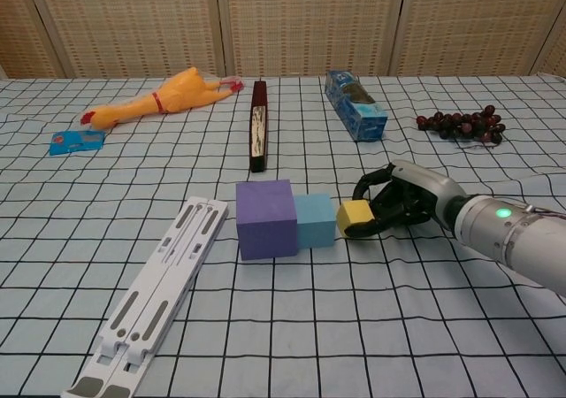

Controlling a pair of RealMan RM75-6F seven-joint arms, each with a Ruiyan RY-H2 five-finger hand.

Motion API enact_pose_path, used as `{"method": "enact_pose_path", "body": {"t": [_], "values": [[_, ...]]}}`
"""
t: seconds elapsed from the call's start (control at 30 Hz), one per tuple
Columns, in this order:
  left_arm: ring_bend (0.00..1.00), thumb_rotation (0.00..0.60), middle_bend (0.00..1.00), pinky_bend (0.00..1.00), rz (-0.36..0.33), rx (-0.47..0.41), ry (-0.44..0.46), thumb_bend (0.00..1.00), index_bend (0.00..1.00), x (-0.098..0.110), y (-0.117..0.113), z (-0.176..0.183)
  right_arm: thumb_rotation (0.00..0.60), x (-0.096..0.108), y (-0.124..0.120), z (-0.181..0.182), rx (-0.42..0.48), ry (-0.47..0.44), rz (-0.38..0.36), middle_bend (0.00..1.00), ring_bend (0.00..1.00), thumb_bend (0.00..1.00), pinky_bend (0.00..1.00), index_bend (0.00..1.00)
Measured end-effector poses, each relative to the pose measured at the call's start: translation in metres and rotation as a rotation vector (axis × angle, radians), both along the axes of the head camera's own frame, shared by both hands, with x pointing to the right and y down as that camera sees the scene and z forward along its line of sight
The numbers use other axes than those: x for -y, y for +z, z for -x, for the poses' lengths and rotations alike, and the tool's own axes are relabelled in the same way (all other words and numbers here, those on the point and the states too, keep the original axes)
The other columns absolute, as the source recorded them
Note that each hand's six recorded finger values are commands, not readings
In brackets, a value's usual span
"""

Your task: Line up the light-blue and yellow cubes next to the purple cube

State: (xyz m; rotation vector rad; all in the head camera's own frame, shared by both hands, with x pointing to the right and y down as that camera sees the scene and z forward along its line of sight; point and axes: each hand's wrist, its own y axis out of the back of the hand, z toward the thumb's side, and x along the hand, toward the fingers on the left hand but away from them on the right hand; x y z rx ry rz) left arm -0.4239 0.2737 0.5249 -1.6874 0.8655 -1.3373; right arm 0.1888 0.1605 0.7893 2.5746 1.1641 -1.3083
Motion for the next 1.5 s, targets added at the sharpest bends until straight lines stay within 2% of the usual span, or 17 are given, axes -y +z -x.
{"method": "enact_pose_path", "body": {"t": [0.63, 1.17, 1.5], "values": [[0.64, 0.6, 0.71, 0.84, 0.002, 0.003, 0.003, 0.47, 0.52, -0.001, 0.0, -0.001, 0.6, 0.01, -0.017, 0.001, -0.079, -0.063, -0.078, 0.94, 1.0, 0.0, 1.0, 0.62], [0.64, 0.6, 0.71, 0.84, -0.003, 0.0, 0.005, 0.47, 0.52, -0.001, -0.001, -0.002, 0.6, 0.012, -0.017, 0.022, -0.085, -0.074, -0.059, 0.94, 1.0, 0.0, 1.0, 0.62], [0.64, 0.6, 0.71, 0.84, -0.002, 0.0, 0.004, 0.47, 0.52, -0.001, -0.001, -0.001, 0.6, 0.007, -0.011, 0.023, -0.092, -0.082, -0.034, 0.94, 1.0, 0.0, 1.0, 0.54]]}}
